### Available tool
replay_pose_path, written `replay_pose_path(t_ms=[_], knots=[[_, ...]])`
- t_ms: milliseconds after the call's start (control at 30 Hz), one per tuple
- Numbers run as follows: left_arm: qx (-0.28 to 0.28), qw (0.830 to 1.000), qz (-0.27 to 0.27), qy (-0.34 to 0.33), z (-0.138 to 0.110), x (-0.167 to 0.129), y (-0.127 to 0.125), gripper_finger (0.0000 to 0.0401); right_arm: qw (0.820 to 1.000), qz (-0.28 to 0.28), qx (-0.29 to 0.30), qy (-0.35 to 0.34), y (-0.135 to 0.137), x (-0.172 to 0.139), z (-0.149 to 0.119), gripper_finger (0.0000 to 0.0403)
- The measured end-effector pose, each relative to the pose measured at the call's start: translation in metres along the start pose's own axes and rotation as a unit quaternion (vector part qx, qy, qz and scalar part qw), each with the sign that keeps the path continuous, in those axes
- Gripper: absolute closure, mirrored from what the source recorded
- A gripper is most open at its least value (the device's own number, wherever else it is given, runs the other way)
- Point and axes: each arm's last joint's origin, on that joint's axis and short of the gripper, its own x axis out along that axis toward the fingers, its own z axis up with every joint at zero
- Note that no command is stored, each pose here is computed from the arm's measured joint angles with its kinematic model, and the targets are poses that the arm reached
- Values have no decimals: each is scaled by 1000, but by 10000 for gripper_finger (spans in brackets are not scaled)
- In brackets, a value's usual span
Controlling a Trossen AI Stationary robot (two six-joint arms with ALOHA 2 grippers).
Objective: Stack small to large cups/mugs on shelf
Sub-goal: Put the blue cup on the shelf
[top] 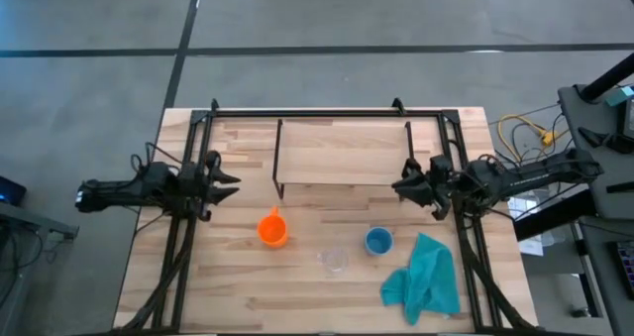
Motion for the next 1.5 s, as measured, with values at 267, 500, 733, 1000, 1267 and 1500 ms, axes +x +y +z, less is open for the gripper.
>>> replay_pose_path(t_ms=[267,500,733,1000,1267,1500], knots=[[4,996,-54,71,31,11,-6,304,989,-68,-73,109,16,49,26,323],[-13,980,-99,174,55,32,-11,304,932,-172,7,318,21,85,30,323],[37,966,-128,222,90,51,-15,304,836,-249,21,488,33,103,42,323],[95,955,-142,241,105,72,-16,304,691,-328,44,643,25,112,23,323],[85,958,-142,235,102,89,-15,304,613,-289,48,733,3,124,-25,322],[111,968,-145,174,131,88,-18,304,578,-259,22,774,-14,135,-53,291]])
